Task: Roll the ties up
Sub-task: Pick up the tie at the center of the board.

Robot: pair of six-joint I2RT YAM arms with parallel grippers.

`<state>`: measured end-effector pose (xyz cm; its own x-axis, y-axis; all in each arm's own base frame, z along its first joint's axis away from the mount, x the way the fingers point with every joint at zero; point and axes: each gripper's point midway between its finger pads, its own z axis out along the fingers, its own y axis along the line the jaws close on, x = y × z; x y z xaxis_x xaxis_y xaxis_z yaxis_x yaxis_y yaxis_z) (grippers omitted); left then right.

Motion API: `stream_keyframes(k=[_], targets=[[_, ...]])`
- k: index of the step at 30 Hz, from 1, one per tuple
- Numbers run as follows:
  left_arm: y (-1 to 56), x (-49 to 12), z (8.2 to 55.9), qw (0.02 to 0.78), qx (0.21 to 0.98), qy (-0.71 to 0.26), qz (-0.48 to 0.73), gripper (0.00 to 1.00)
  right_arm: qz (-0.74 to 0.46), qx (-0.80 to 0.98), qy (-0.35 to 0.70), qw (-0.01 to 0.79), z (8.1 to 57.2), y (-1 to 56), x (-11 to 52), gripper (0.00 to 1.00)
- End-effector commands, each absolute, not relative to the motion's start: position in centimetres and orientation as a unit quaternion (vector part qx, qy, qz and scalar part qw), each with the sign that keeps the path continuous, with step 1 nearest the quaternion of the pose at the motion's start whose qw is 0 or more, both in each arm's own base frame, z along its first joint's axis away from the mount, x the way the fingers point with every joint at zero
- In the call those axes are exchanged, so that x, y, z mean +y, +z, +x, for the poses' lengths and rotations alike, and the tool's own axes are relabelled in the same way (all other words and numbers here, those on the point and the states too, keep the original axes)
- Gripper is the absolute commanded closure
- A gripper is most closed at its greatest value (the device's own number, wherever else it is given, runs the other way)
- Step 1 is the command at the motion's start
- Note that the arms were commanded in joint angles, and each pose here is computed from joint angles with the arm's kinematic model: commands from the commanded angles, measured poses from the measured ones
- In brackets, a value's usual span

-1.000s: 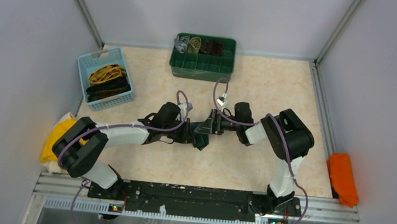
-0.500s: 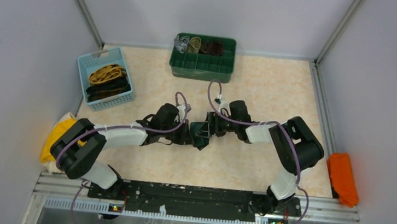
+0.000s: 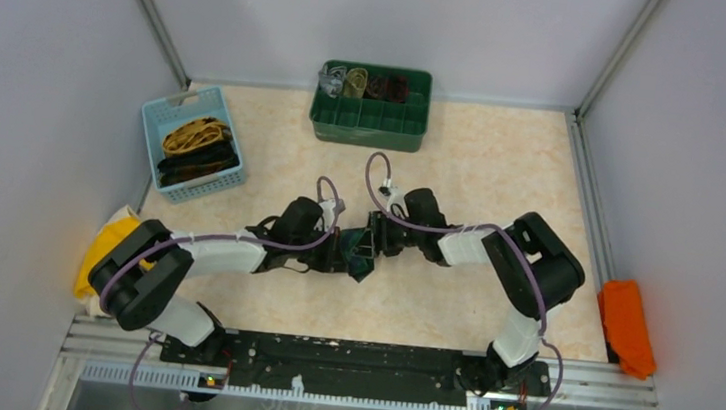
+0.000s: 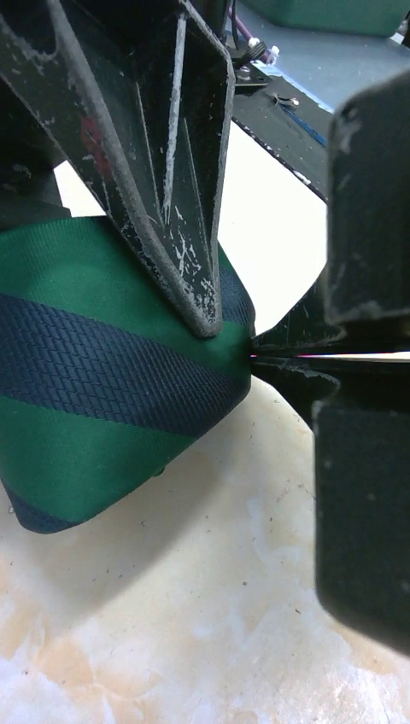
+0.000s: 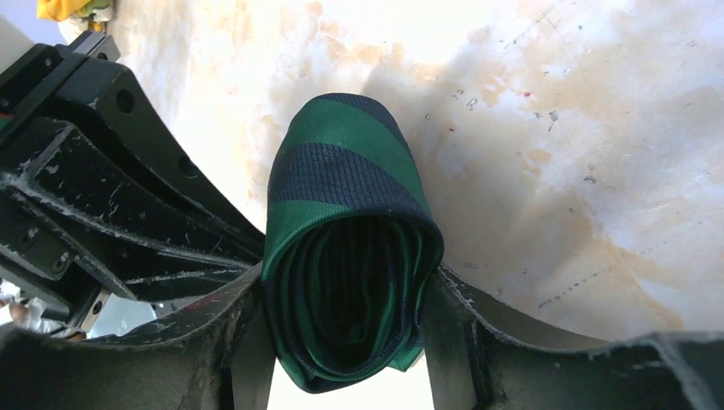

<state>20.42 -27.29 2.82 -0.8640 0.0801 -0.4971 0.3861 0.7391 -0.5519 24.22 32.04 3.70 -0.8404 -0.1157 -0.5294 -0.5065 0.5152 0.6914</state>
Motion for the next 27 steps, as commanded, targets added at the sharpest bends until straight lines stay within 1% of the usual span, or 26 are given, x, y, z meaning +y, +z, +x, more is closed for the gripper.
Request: stream_keyframes(k=[1,3,5,9,11,18,23,27], targets=[[3.8,-27.4,20.5,0.238,0.898,-0.344,0.137,1.00,-0.176,0.873,0.412,0.191,24.1,1.8,31.3,0.45],[4.6,-26.7,20.6,0.238,0.907,-0.326,0.119,1.00,-0.180,0.873,0.409,0.193,24.4,2.1,31.4,0.45],[5.1,-24.9,20.7,0.240,0.925,-0.283,0.086,1.00,-0.182,0.875,0.405,0.193,24.5,2.1,31.4,0.44],[5.7,-21.5,21.8,0.272,0.941,-0.197,0.041,1.00,-0.185,0.875,0.403,0.197,24.7,2.2,31.4,0.44],[5.4,-20.9,22.2,0.282,0.942,-0.181,0.034,1.00,-0.185,0.873,0.404,0.200,24.8,2.4,31.4,0.44],[3.4,-24.0,22.9,0.263,0.936,-0.232,0.043,1.00,-0.185,0.871,0.408,0.202,24.8,2.7,31.6,0.44],[3.3,-25.7,23.4,0.271,0.922,-0.273,0.048,1.00,-0.184,0.864,0.422,0.204,24.7,3.3,31.9,0.44],[3.1,-26.7,23.3,0.262,0.917,-0.297,0.051,1.00,-0.187,0.859,0.430,0.202,24.4,3.5,32.3,0.44]])
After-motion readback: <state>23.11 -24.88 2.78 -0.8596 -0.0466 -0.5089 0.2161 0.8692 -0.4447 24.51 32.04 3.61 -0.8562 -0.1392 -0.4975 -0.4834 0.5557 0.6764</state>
